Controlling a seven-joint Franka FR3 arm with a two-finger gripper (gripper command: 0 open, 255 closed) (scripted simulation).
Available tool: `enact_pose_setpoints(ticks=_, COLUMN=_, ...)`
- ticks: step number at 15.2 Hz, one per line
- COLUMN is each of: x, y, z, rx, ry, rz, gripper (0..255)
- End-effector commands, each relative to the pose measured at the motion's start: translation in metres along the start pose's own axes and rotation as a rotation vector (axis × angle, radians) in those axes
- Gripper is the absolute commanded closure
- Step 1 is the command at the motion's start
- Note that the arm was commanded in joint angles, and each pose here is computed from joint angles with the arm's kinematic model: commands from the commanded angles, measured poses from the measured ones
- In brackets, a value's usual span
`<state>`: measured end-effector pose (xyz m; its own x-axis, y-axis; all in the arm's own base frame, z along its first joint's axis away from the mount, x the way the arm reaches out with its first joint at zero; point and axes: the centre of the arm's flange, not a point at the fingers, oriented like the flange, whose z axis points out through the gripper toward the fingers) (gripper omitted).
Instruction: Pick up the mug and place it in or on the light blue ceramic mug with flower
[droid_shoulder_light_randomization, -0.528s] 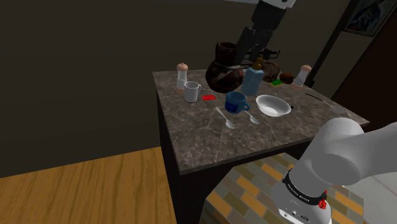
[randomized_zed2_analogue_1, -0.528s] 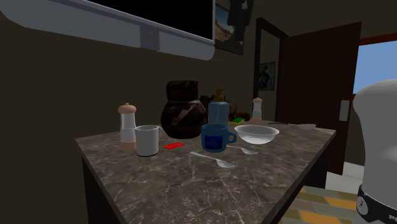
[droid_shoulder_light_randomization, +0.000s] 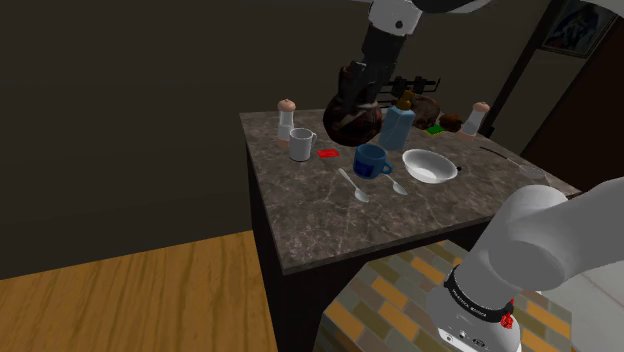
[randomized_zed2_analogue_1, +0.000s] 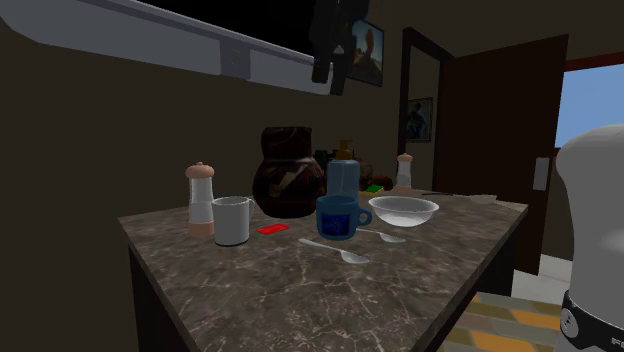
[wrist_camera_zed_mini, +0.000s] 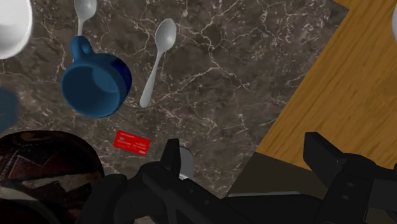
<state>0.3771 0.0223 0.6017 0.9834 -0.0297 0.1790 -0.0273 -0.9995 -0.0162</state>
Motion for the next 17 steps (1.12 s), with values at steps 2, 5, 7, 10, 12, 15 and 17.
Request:
enact_pose_setpoints(ticks=2, x=0.029, y=0.004, z=0.028, rx=-0.010, ry=-0.010, rz=-0.005, gripper=0)
enact_pose_setpoints(ticks=5, x=0.058, y=0.009, z=0.056, rx=-0.020, ry=-0.021, rz=-0.009, gripper=0)
enact_pose_setpoints(ticks=7, x=0.077, y=0.013, z=0.074, rx=-0.027, ry=-0.028, rz=-0.012, gripper=0)
enact_pose_setpoints(ticks=10, x=0.106, y=0.018, z=0.102, rx=-0.037, ry=-0.039, rz=-0.016, gripper=0)
enact_pose_setpoints(ticks=12, x=0.125, y=0.022, z=0.121, rx=-0.043, ry=-0.046, rz=-0.019, gripper=0)
enact_pose_setpoints(ticks=15, x=0.153, y=0.027, z=0.150, rx=-0.053, ry=-0.057, rz=-0.024, gripper=0)
enact_pose_setpoints(ticks=17, x=0.172, y=0.031, z=0.169, rx=-0.060, ry=-0.064, rz=-0.026, gripper=0)
